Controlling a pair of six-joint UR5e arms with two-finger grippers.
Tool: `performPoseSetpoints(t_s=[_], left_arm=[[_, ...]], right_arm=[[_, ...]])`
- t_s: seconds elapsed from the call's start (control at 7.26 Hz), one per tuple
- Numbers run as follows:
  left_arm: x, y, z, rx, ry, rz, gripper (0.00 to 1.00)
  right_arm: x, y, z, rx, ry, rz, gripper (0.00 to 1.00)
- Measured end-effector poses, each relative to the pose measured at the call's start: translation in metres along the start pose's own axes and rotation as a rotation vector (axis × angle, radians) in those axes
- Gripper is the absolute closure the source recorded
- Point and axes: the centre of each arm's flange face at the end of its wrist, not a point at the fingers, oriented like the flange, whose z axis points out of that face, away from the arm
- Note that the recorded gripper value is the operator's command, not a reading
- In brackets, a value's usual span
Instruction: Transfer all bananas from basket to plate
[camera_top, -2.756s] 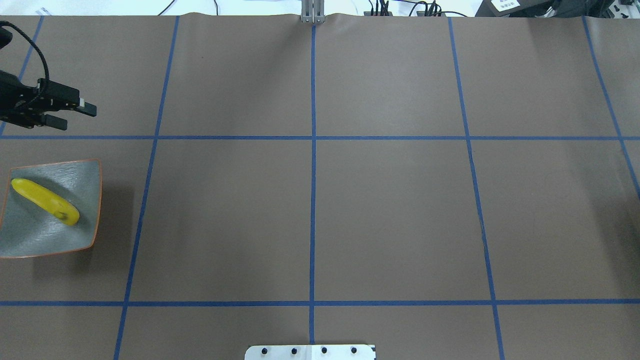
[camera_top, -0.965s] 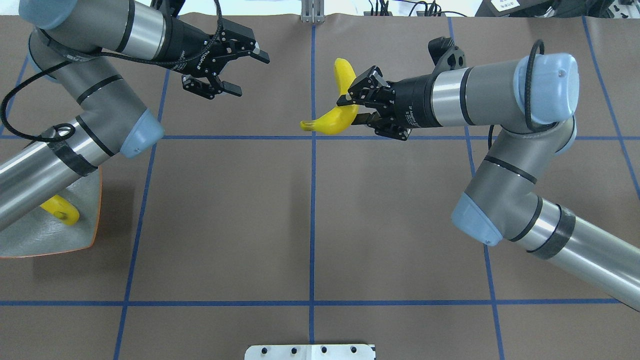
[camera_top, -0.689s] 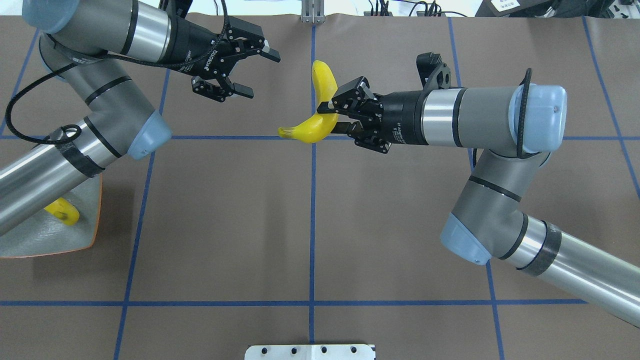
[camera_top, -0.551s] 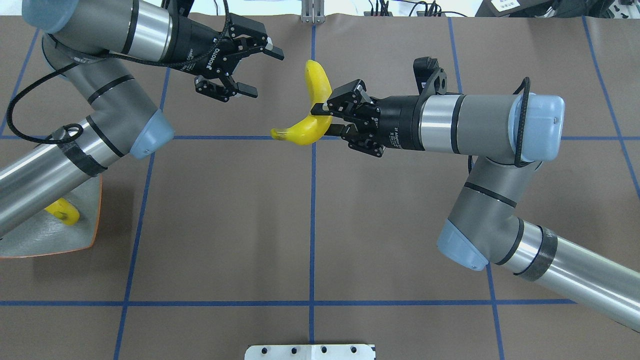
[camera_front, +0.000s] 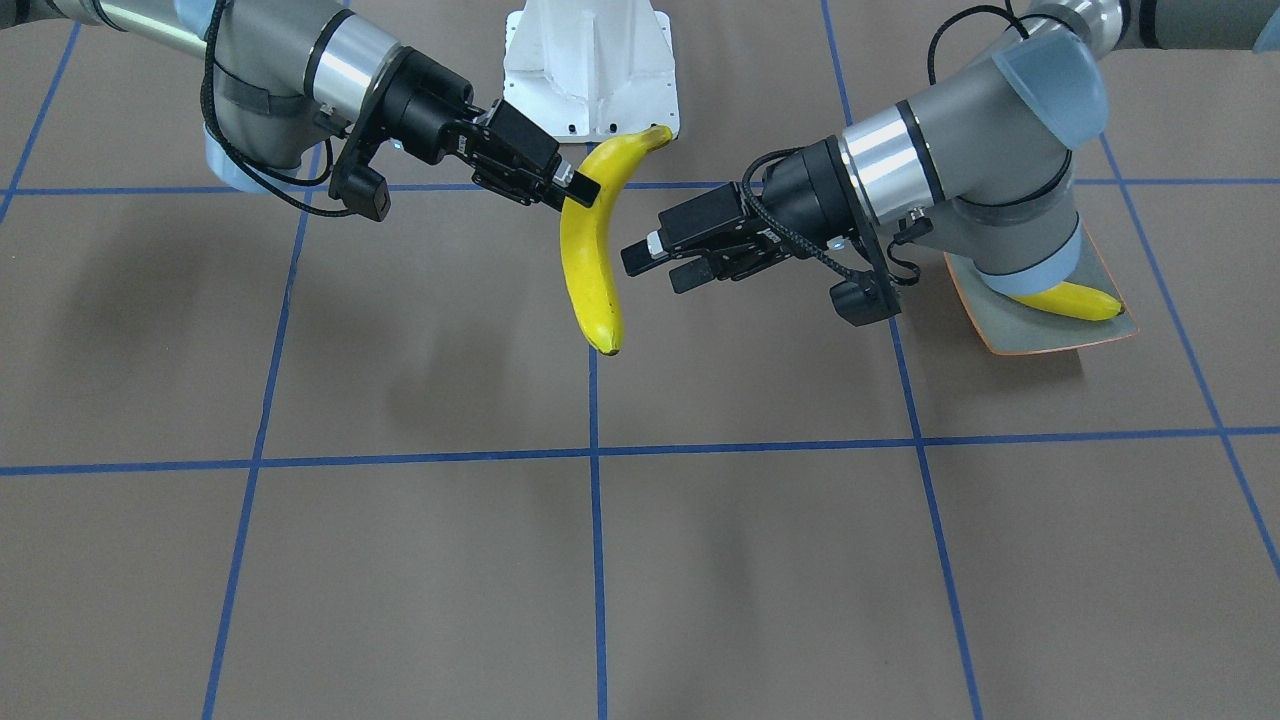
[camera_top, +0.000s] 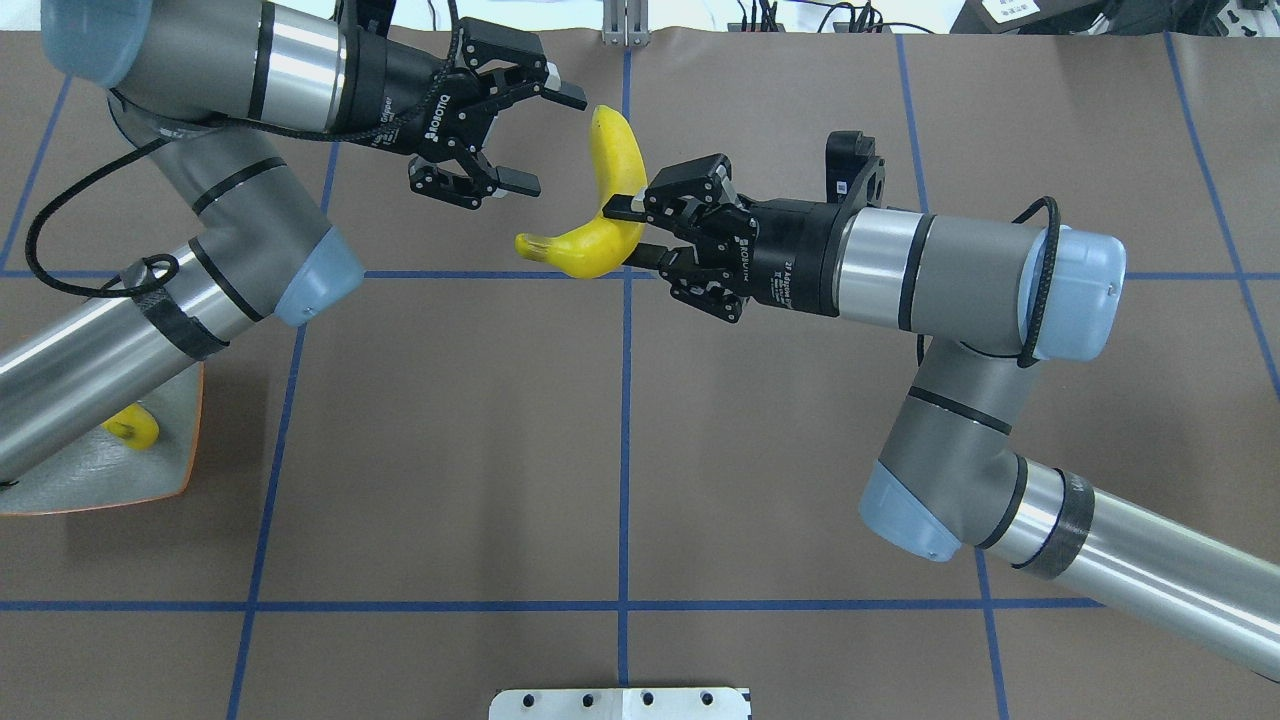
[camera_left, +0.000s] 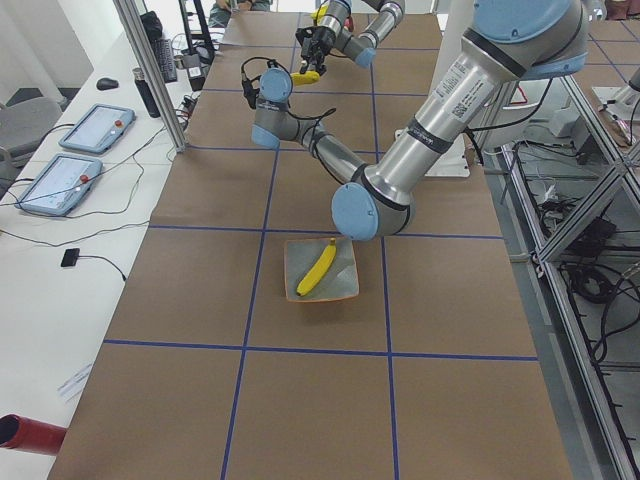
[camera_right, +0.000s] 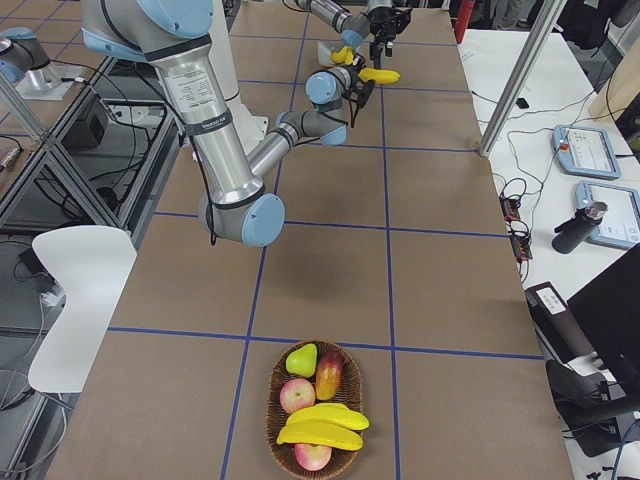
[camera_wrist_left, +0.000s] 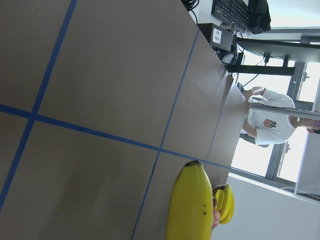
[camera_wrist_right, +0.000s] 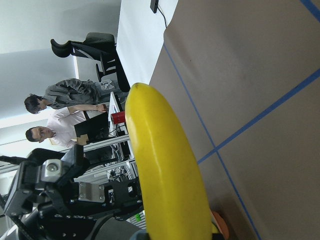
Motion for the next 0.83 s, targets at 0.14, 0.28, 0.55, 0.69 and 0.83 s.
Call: performPoseSetpoints(t_s=[0.14, 0.28, 0.55, 0.69, 0.83], left_arm=[[-0.001, 0.008, 0.008, -0.006, 0.017, -0.002, 0.0], [-0.001, 0.013, 0.013, -0.011, 0.026, -0.004, 0.01], [-0.003, 0.017, 0.016, -0.016, 0.032, -0.006, 0.1], [-0.003, 0.019, 0.017, -0.02, 0.034, -0.006, 0.15], [-0.002, 0.022, 0.018, -0.025, 0.036, -0.005, 0.19]], right_arm=[[0.001, 0.006, 0.003, -0.004, -0.028, 0.013, 1.0], [0.002, 0.01, 0.004, -0.005, -0.053, 0.026, 1.0], [0.002, 0.013, 0.004, -0.006, -0.077, 0.043, 1.0], [0.002, 0.013, 0.004, -0.006, -0.081, 0.045, 1.0], [0.002, 0.013, 0.005, -0.006, -0.083, 0.046, 1.0]])
